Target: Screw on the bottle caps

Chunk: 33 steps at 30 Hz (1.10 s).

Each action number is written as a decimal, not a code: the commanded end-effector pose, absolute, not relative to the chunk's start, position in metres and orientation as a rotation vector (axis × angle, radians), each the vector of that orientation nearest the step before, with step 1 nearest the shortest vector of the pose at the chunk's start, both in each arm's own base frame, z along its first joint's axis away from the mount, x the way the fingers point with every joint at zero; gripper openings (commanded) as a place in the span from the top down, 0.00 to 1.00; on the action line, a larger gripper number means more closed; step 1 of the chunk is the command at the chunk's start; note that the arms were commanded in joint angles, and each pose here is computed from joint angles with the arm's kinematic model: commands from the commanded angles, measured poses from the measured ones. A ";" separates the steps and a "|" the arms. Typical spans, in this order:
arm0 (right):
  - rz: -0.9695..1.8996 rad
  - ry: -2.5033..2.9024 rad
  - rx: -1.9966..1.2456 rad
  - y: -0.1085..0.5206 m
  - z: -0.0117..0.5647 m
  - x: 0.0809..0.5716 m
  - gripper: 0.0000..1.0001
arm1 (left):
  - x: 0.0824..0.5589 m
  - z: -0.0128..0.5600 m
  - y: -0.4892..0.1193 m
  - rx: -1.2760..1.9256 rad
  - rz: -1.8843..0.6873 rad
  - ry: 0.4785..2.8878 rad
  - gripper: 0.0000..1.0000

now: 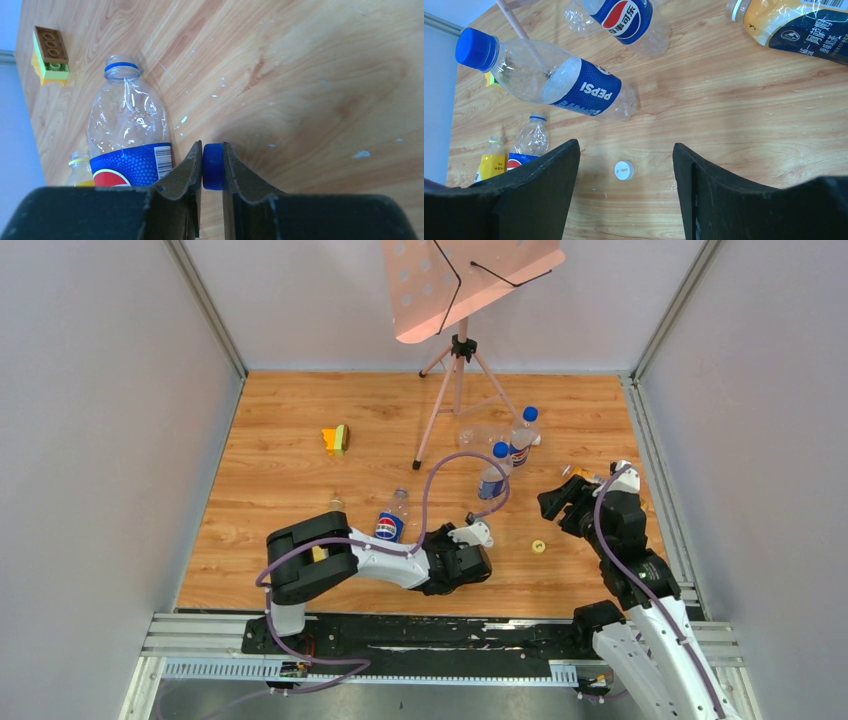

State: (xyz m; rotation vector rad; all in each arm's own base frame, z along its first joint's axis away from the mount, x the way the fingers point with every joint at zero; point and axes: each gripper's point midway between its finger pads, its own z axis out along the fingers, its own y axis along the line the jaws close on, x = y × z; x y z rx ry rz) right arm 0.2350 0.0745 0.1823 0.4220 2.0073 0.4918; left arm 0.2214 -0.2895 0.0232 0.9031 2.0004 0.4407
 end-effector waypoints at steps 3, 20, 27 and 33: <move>0.474 1.983 0.446 0.069 0.187 0.236 0.31 | 0.183 -0.002 -0.310 1.043 0.360 2.058 0.72; 0.429 1.949 0.432 0.060 0.202 0.231 0.30 | 0.164 0.072 -0.351 0.961 0.083 2.068 0.11; 0.447 2.008 0.319 0.069 0.214 0.221 0.27 | 0.169 0.122 -0.324 0.812 0.022 2.091 0.00; 0.534 2.069 0.199 0.090 0.226 0.221 0.20 | 0.183 0.134 -0.271 0.629 0.007 2.199 0.00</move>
